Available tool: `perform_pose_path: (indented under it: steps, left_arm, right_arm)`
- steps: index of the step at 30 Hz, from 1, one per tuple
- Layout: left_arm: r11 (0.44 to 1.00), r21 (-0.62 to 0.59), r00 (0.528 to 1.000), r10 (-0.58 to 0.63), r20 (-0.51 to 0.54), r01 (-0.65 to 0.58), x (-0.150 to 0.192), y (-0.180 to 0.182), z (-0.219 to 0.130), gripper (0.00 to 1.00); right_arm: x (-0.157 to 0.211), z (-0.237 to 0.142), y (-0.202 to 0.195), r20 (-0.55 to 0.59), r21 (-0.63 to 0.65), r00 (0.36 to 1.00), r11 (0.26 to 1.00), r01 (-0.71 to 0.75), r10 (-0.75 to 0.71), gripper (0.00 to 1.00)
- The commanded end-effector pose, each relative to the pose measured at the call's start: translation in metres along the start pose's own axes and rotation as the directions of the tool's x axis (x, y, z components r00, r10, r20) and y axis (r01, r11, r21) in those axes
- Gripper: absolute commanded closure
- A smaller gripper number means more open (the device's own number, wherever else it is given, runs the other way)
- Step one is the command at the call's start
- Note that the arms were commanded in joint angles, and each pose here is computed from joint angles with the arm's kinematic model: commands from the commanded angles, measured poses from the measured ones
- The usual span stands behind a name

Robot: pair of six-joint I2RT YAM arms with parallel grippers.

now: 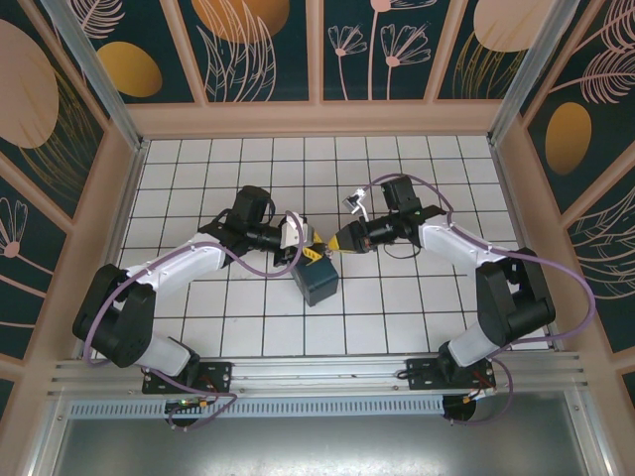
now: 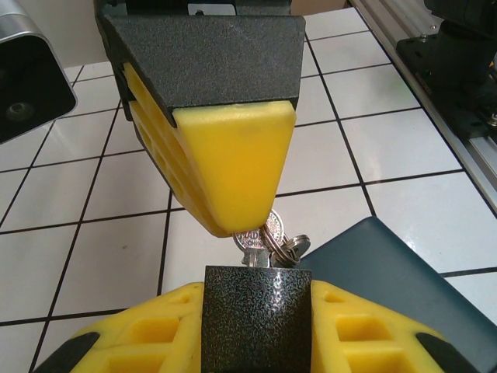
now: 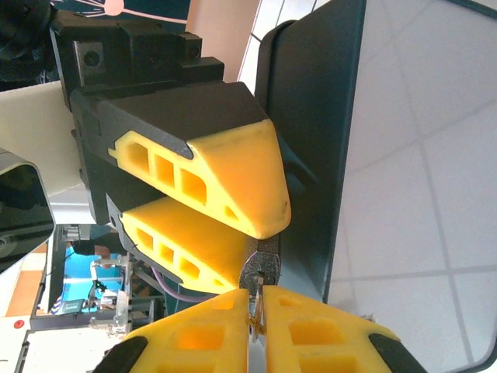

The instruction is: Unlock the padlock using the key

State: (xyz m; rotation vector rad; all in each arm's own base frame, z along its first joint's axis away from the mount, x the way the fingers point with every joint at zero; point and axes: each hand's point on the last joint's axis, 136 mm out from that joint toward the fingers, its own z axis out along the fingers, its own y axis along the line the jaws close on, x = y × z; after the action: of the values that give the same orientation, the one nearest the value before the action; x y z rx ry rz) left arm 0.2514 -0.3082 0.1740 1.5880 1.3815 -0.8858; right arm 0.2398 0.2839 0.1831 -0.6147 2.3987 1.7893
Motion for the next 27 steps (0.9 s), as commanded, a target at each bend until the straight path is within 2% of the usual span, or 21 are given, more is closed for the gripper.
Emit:
perform_pose_path:
  steps: [1, 5, 17, 21, 27]
  left_arm:
    - [0.999, -0.018, 0.999, 0.038, 0.034, -0.037, -0.014, 0.005, -0.002, 0.74]
    - [0.999, -0.015, 0.998, 0.043, 0.043, -0.042, -0.017, 0.005, -0.003, 0.75]
    - [0.999, -0.016, 0.992, 0.045, 0.120, -0.044, -0.036, 0.007, -0.002, 0.77]
    - [0.999, 0.000, 0.991, 0.054, 0.122, -0.054, -0.036, 0.002, 0.000, 0.77]
    - [0.998, -0.049, 0.993, 0.053, 0.109, -0.048, -0.034, 0.010, 0.001, 0.77]
  right_arm:
    - [0.005, -0.001, 0.005, 0.000, -0.015, 1.000, 1.000, 0.011, -0.011, 0.90]
    - [0.003, 0.002, 0.005, -0.001, -0.015, 1.000, 1.000, 0.012, -0.012, 1.00]
    - [-0.002, 0.029, 0.022, -0.030, -0.061, 0.999, 0.998, 0.034, -0.036, 1.00]
    - [0.000, 0.032, 0.023, -0.035, -0.068, 0.999, 0.997, 0.030, -0.032, 1.00]
    - [0.009, 0.047, 0.031, -0.084, -0.093, 0.995, 0.995, 0.041, -0.049, 1.00]
